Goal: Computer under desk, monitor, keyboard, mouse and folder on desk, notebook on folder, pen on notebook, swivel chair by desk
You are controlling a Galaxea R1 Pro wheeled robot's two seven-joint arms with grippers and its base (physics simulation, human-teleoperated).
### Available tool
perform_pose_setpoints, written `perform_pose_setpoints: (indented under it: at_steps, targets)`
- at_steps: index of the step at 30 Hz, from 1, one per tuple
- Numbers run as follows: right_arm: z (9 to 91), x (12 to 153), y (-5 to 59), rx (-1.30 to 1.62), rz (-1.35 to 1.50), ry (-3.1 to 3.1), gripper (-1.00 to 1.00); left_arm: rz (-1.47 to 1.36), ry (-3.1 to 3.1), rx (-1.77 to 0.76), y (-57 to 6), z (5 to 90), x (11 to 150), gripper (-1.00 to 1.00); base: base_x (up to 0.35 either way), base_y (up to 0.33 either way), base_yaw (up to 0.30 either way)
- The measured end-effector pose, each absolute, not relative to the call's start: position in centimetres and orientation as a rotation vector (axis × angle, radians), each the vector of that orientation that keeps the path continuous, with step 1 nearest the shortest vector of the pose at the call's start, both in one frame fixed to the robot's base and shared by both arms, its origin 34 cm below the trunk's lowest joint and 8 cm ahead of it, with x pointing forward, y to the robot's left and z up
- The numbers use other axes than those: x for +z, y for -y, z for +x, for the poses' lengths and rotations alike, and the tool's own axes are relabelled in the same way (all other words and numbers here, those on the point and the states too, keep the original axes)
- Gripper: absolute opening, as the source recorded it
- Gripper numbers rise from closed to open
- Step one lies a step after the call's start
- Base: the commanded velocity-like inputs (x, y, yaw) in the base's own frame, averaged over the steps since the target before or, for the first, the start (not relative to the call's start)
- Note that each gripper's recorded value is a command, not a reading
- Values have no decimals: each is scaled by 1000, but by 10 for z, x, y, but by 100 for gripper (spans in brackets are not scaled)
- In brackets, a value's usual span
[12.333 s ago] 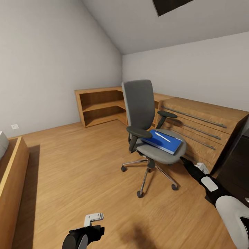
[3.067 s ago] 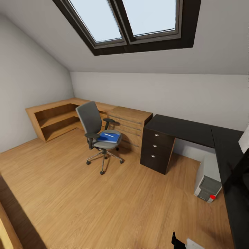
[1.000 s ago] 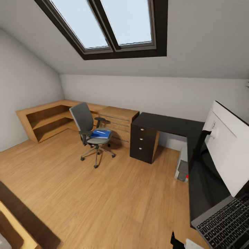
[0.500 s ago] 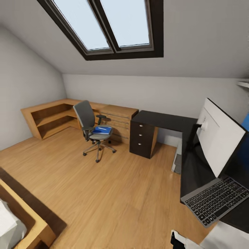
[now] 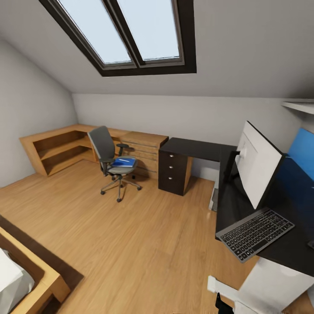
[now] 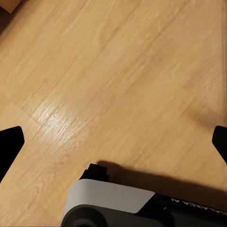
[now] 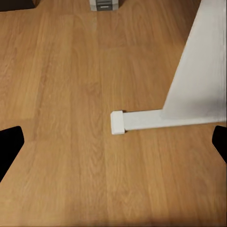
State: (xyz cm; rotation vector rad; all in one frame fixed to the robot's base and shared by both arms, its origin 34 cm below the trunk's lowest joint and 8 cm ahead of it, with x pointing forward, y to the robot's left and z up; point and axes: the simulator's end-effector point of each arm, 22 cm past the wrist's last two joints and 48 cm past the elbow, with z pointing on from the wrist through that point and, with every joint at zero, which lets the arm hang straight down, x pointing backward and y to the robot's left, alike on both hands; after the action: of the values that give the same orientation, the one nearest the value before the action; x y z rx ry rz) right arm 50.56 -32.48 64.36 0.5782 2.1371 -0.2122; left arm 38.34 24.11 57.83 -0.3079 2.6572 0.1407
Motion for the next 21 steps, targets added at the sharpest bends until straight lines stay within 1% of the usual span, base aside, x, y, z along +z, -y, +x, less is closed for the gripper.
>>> perform_pose_setpoints:
  at_steps: [6,10,15,21]
  targets:
    - [506,644,327,-216,577,-2135,100,-306,-2657,138,-240,384,578,100,-7,-4,-258]
    - [506,644,327,-216,578,-2135,100,-305,-2659,136,-239,383,578,100,-1,-100,-265]
    - [506,644,327,-216,578,-2135,100,-300,-2661,133,-236,382,578,100,0,-267,-248]
    - [506,644,328,-217,577,-2133,100,-295,-2671,125,-231,379,576,100,0,-339,-103]
